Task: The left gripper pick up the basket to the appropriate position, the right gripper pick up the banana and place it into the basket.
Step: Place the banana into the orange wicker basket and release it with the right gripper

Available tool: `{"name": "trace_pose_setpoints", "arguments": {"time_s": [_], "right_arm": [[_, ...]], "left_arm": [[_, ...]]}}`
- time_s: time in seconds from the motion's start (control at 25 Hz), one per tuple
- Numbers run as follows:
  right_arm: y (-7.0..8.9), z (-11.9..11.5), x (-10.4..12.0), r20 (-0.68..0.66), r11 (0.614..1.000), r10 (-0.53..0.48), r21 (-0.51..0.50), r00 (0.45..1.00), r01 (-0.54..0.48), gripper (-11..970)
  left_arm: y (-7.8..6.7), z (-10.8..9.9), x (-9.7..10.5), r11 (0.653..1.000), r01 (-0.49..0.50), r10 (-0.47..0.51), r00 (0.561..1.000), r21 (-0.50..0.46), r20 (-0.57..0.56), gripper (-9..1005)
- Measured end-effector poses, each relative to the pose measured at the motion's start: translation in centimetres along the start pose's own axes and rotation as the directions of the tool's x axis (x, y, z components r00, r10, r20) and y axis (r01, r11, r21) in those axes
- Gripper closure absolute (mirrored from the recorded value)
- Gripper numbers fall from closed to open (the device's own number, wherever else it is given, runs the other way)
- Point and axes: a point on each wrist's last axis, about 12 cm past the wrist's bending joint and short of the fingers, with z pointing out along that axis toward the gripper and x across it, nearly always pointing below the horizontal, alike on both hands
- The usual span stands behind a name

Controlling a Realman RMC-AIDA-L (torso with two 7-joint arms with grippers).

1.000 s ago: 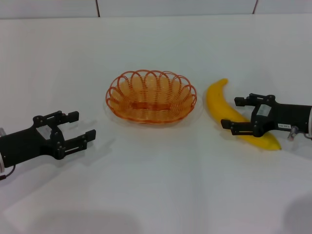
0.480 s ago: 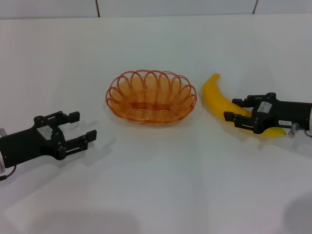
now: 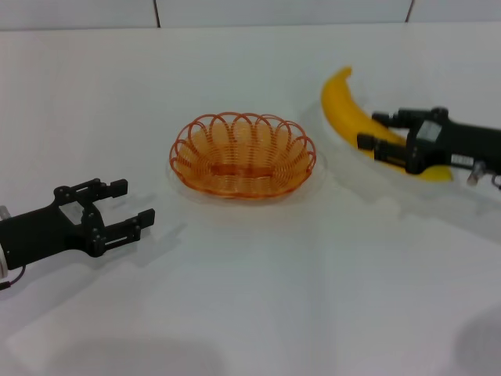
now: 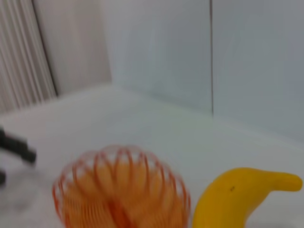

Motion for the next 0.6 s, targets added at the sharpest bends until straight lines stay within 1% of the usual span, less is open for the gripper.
{"name": "trace_pose_setpoints", "arguments": {"time_s": [0.08, 0.24, 0.36, 0.44, 0.52, 0.6], "right_arm": [[0.1, 0.0, -1.0, 0.060, 0.999, -0.031, -0.021, 0.998, 0.033, 479], [1.3, 1.1, -2.5, 0.144, 0.982, -0.143, -0.102, 0.979, 0.158, 473], [2.6, 3.2, -3.3, 0.180, 0.951, -0.233, -0.164, 0.956, 0.263, 469], [3.4, 4.7, -3.6, 0.183, 0.926, -0.275, -0.214, 0.944, 0.311, 466], [4.1, 6.0, -3.7, 0.169, 0.911, -0.291, -0.252, 0.942, 0.327, 463], [4.3, 7.3, -3.8, 0.138, 0.906, -0.305, -0.265, 0.942, 0.331, 460]], "left_arm": [[0.0, 0.0, 0.0, 1.000, -0.001, 0.001, 1.000, 0.002, -0.001, 265], [0.1, 0.3, -0.3, 1.000, -0.009, 0.009, 1.000, 0.010, 0.000, 265], [0.1, 0.4, -0.4, 1.000, -0.007, 0.007, 1.000, 0.012, 0.000, 265], [0.1, 0.5, -0.5, 1.000, -0.009, 0.009, 1.000, 0.016, 0.002, 265], [0.1, 0.8, -0.7, 1.000, -0.010, 0.010, 1.000, 0.025, 0.005, 265], [0.0, 1.1, -0.9, 0.999, -0.009, 0.009, 1.000, 0.039, 0.008, 265]]}}
